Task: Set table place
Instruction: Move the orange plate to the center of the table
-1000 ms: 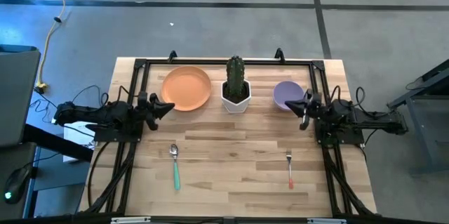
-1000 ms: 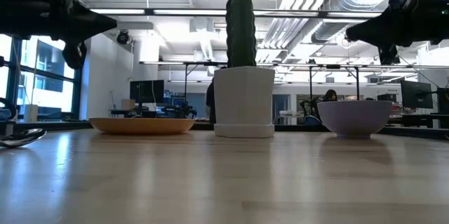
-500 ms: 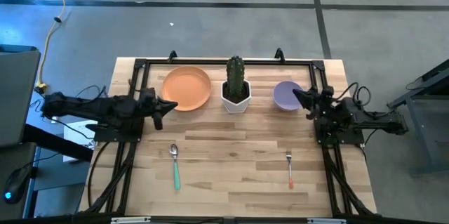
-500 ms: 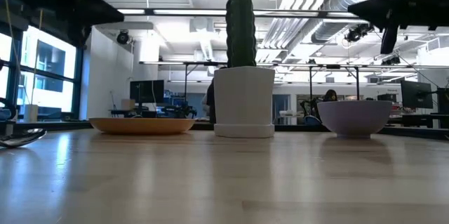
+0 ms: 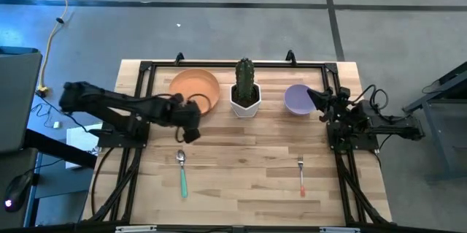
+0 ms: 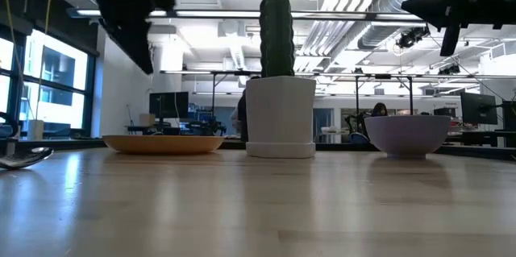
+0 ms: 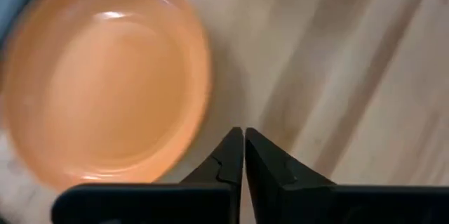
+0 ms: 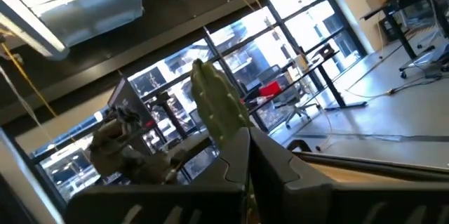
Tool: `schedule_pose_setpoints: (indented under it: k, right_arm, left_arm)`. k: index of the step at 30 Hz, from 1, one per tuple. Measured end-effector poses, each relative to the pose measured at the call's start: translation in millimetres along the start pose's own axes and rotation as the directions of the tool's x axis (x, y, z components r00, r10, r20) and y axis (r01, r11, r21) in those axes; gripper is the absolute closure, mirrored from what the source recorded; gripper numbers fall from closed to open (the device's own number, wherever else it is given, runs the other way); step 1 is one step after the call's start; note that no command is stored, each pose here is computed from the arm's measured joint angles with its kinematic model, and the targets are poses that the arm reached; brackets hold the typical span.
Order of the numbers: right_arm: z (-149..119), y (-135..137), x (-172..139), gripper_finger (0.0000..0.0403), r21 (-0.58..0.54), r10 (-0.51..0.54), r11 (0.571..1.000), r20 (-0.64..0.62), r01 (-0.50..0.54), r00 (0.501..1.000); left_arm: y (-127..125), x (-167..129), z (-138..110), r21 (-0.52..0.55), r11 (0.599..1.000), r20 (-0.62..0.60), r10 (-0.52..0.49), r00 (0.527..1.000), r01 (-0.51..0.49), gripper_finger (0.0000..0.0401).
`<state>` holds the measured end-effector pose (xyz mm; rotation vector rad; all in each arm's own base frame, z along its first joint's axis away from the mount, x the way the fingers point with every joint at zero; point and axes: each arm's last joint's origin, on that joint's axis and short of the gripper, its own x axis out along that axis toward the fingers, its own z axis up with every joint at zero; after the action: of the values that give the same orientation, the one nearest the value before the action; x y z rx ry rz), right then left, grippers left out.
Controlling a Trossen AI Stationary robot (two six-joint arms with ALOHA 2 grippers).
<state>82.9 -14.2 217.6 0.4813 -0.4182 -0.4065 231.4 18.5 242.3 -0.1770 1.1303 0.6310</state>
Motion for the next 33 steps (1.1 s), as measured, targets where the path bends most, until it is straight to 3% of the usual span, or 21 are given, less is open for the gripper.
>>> schedule_pose_setpoints:
  k: [5, 8, 11, 17, 20, 27, 33]
  right_arm:
    - [-2.3, 0.7, 0.0, 0.0402, 0.025, 0.042, 0.999, -0.038, -0.041, 0.998]
    - [-2.8, 1.4, -0.1, 0.0402, 0.043, 0.069, 0.997, -0.052, -0.067, 0.996]
    - [-3.0, 1.4, -0.1, 0.0402, 0.042, 0.071, 0.997, -0.055, -0.069, 0.996]
    - [-3.3, 1.3, -0.1, 0.0402, 0.037, 0.071, 0.997, -0.058, -0.069, 0.996]
    - [-3.5, 1.2, -0.1, 0.0402, 0.035, 0.070, 0.997, -0.060, -0.068, 0.996]
    - [-3.4, 1.0, -0.1, 0.0402, 0.035, 0.064, 0.997, -0.057, -0.062, 0.996]
    - [-3.4, 1.0, -0.1, 0.0402, 0.040, 0.063, 0.997, -0.057, -0.061, 0.996]
  left_arm:
    - [9.9, 27.8, 18.0, -0.003, 1.000, -0.121, 0.006, 0.993, -0.007, 0.0336]
    - [26.8, 39.4, 24.2, -0.066, 0.997, -0.158, 0.018, 0.987, -0.029, 0.0294]
    - [43.2, 47.5, 28.1, -0.143, 0.990, -0.190, -0.035, 0.981, 0.008, 0.0258]
    - [64.8, 60.0, 30.0, -0.236, 0.972, -0.245, -0.064, 0.967, 0.004, 0.0209]
    - [63.3, 68.7, 29.7, -0.200, 0.980, -0.277, -0.059, 0.959, 0.003, 0.0196]
    - [39.9, 92.4, 24.7, 0.036, 0.998, -0.366, -0.031, 0.930, 0.048, 0.0192]
    - [36.1, 100.5, 23.9, 0.069, 0.997, -0.371, 0.042, 0.928, -0.017, 0.0192]
